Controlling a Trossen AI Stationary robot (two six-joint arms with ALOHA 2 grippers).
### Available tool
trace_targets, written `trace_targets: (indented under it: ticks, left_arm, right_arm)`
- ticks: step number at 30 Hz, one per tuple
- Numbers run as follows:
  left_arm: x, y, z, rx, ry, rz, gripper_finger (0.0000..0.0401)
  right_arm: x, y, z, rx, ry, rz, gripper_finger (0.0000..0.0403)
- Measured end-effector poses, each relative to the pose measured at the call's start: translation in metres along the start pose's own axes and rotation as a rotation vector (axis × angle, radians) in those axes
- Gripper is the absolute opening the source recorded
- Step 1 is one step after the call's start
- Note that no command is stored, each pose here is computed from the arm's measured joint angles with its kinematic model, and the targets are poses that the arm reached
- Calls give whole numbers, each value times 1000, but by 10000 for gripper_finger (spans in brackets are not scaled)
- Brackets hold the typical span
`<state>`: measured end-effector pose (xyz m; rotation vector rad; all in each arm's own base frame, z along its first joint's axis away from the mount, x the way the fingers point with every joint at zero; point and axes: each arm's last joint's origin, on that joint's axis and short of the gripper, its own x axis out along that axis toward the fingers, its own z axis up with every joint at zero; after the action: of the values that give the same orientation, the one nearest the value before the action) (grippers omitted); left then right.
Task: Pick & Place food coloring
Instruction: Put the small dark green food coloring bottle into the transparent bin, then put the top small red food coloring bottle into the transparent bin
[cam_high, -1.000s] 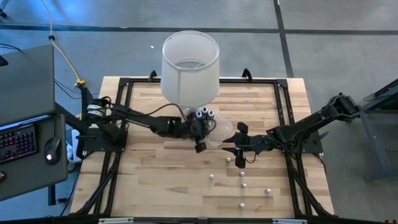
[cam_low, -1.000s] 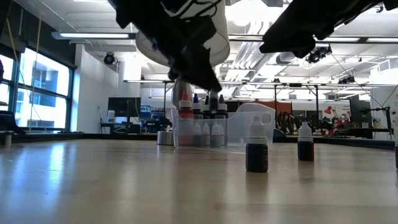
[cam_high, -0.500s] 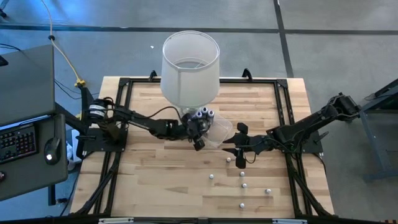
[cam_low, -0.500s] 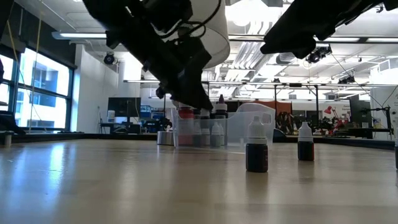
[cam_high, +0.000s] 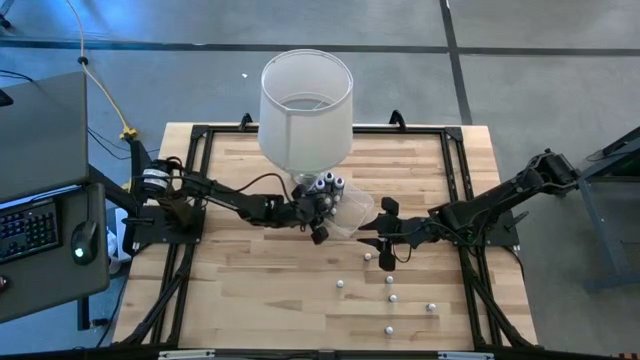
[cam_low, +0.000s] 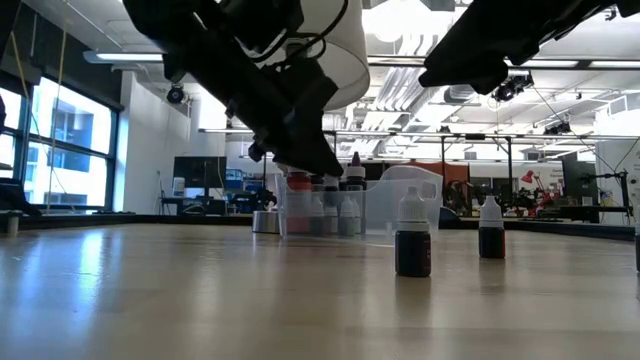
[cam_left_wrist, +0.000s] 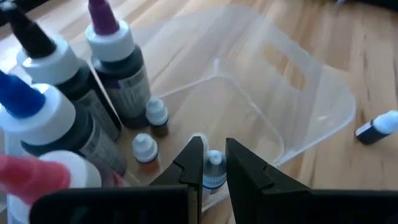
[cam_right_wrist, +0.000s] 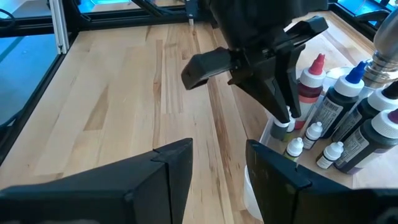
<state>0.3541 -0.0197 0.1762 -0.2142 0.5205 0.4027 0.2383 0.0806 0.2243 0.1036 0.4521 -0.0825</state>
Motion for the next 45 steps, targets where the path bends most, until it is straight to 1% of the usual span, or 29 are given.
trace_targets:
  ticks: [3,6,9,11,18,21,30,38,42,45]
  left_arm:
    - [4,0,-2,-1,-4,6,37]
    - [9,1,-10,8,28,20,37]
    - [13,-1,-11,-13,14,14,37]
    - [17,-1,-16,-16,28,22,37]
    - [20,-1,-17,-14,29,16,39]
    - [20,-1,-18,-6,32,17,48]
    - [20,-1,-18,0,38,20,93]
    - [20,0,-18,2,35,28,99]
    - [20,-2,-16,24,42,10,99]
    - [21,-6,-10,49,50,-42,99]
  right_arm:
    - [0,0,0,0,0,0,142]
    - [0,0,0,0,0,0,142]
    - [0,0,0,0,-1,0,142]
    - [0,0,0,0,-1,0,142]
    - [0,0,0,0,0,0,142]
    - [0,0,0,0,-1,0,142]
    - [0,0,0,0,-1,0,142]
    - [0,0,0,0,-1,0,142]
    - [0,0,0,0,-1,0,142]
    - [0,0,0,0,-1,0,142]
